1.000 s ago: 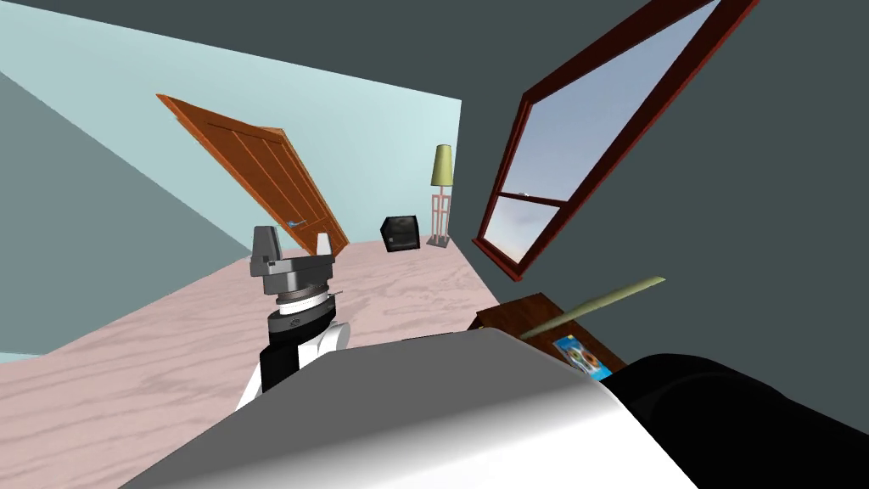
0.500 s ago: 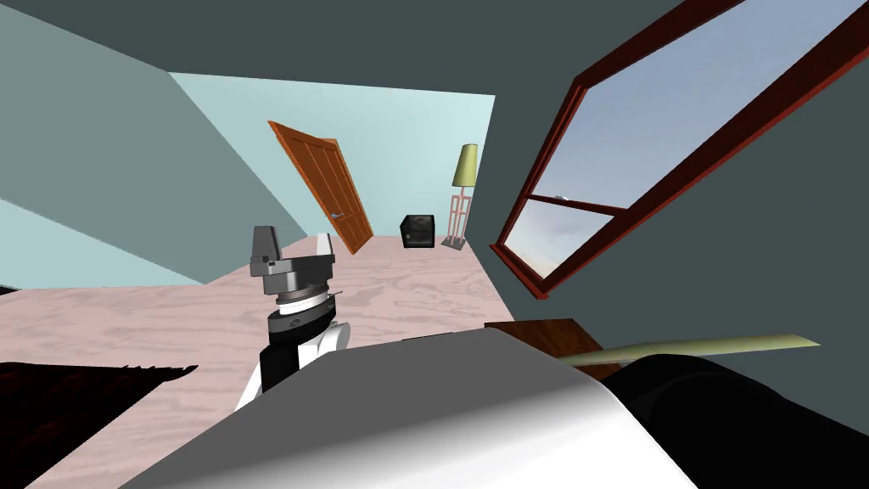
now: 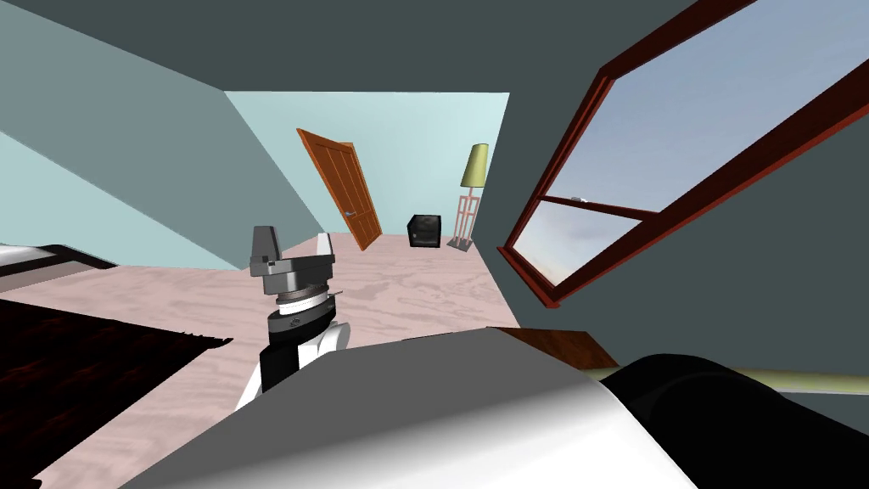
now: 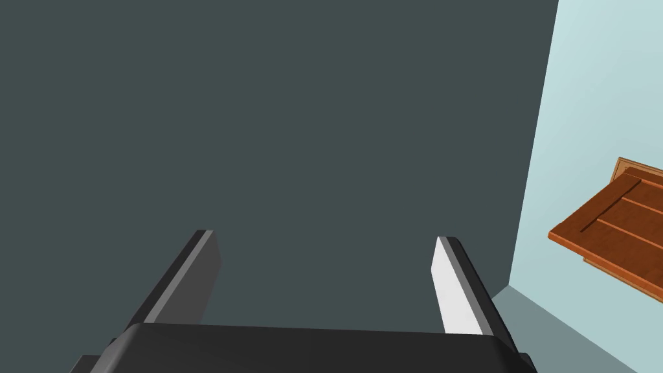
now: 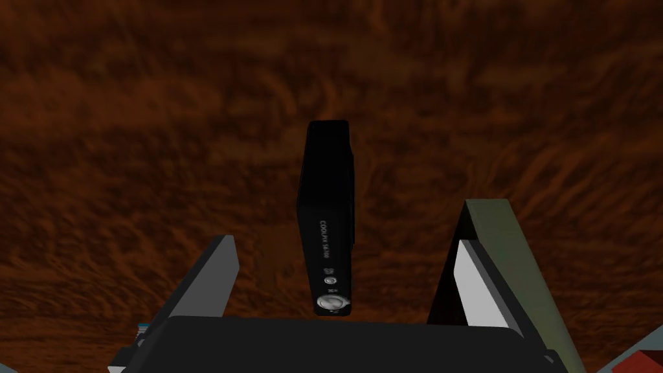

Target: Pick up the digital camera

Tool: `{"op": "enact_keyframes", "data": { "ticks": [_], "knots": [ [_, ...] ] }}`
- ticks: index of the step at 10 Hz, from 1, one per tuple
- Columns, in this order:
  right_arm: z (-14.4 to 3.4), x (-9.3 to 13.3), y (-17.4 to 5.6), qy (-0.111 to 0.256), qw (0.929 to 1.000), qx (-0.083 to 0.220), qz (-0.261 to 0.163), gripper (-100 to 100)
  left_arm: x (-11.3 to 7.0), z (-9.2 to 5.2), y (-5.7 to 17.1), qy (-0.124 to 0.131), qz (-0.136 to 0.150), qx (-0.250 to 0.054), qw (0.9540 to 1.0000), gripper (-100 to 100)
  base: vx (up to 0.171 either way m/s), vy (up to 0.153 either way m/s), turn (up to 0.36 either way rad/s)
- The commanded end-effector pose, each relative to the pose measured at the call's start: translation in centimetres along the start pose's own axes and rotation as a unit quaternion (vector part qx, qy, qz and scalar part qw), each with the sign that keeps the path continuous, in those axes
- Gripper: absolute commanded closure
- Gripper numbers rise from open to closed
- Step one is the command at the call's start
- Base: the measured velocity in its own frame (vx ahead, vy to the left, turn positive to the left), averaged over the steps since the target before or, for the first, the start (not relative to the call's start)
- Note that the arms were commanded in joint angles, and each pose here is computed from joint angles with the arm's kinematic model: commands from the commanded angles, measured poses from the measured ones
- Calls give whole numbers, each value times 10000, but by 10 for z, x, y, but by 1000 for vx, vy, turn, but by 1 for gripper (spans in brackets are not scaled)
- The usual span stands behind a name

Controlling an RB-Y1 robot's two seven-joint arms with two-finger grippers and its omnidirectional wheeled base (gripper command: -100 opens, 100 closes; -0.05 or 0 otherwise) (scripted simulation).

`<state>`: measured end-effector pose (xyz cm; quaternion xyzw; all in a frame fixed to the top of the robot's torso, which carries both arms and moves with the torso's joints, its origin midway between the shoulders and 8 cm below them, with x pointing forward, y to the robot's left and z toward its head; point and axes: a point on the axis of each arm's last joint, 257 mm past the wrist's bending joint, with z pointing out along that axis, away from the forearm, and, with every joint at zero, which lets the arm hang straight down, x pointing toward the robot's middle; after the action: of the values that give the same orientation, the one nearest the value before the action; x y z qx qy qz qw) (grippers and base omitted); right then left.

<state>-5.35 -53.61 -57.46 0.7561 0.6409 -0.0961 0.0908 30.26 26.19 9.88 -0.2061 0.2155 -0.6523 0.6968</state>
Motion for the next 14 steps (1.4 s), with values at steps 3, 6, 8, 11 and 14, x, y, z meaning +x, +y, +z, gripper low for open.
{"op": "enact_keyframes", "data": {
  "ticks": [3, 6, 8, 11, 14],
  "knots": [
    [9, 10, 2, -10, 10000, -9, 15, -100, 0, 0, 0, 0, 0, 0, 10000, 0, -11, -22, 6],
    [18, 20, 4, -15, 10000, -19, 19, -100, 0, 0, 0, 0, 0, 0, 10000, 0, -20, -37, 13],
    [16, 18, 4, -15, 10000, -18, 18, 100, 0, 0, 0, 0, 0, 0, 10000, 0, -6, -9, 3],
    [16, 18, 3, -12, 10000, -9, 23, 100, 0, 0, 0, 0, 0, 0, 10000, 0, 0, 0, 0],
    [11, 12, 2, -12, 10000, -11, 17, 100, 0, 0, 0, 0, 0, 0, 10000, 0, 5, 8, -5]
  ]
}}
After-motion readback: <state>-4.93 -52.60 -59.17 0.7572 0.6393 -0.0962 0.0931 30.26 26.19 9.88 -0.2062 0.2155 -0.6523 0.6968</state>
